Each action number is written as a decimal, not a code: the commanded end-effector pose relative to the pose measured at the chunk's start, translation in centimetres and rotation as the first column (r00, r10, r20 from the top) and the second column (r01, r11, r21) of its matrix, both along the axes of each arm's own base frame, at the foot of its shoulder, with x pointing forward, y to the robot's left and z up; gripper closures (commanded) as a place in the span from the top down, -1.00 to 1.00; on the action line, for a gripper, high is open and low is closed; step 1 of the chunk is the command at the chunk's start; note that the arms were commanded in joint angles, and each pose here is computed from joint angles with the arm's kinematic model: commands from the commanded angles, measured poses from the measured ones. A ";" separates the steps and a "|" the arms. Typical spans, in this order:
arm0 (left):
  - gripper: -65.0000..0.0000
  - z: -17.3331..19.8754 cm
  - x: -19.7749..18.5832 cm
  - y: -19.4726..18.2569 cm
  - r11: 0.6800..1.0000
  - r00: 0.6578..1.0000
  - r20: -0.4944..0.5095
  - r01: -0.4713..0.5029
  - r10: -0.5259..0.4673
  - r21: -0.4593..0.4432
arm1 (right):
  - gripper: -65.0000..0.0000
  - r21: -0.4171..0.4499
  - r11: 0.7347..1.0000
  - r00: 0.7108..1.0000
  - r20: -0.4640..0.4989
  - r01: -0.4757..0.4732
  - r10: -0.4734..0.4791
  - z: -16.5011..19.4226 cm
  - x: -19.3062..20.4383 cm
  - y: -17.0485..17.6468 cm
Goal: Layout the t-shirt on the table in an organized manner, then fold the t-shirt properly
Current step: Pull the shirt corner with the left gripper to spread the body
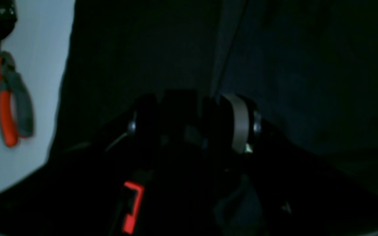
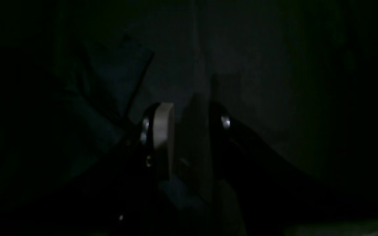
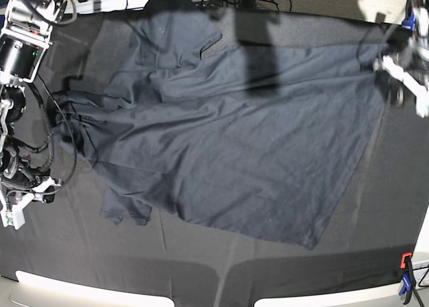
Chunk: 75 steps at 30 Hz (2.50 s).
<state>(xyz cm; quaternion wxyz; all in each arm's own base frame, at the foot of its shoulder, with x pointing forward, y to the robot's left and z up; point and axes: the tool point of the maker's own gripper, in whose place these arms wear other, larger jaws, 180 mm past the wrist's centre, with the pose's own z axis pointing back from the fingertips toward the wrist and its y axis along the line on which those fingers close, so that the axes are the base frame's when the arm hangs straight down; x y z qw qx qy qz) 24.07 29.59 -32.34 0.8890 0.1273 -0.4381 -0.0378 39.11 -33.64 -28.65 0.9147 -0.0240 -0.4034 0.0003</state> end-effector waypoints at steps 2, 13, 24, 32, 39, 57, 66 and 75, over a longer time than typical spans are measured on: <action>-0.13 2.8 2.1 0.1 1.000 0.993 0.116 0.018 -0.020 0.020 | -0.44 -0.012 1.000 0.998 0.056 -0.001 0.002 2.1 0.9 -0.4; -0.13 4.1 14.2 -2.7 0.956 0.944 0.302 0.205 -0.135 -0.210 | -0.44 0.141 0.985 0.994 0.056 -0.097 0.090 -0.3 1.5 5.8; -0.13 1.7 28.0 -8.2 0.894 0.947 0.238 0.291 -0.217 -0.340 | -0.44 0.219 0.968 0.992 0.061 -0.122 0.111 -1.5 1.9 9.4; -0.13 -0.1 31.1 -7.5 0.924 0.946 0.260 0.265 -0.193 -0.275 | -0.44 0.227 0.966 0.992 0.059 -0.124 0.114 -1.7 1.9 9.8; -0.14 -3.3 30.1 -8.8 0.943 0.948 0.274 0.230 -0.161 -0.242 | -0.44 0.227 0.966 0.992 0.044 -0.124 0.117 -1.9 1.7 9.8; -1.00 -6.3 28.3 -12.5 0.892 0.958 0.134 0.286 -0.255 -0.349 | -0.44 0.228 0.966 0.992 0.037 -0.123 0.118 -2.0 1.6 9.8; -1.00 -3.8 28.6 0.1 0.995 0.968 0.230 -0.097 0.097 -0.012 | -0.44 0.211 0.963 0.986 0.044 -0.165 0.159 -1.9 1.6 10.2; -0.91 -1.7 27.7 5.3 0.980 0.932 0.310 -0.200 0.187 0.013 | -0.44 0.211 0.963 0.986 0.048 -0.165 0.159 -1.9 1.6 10.2</action>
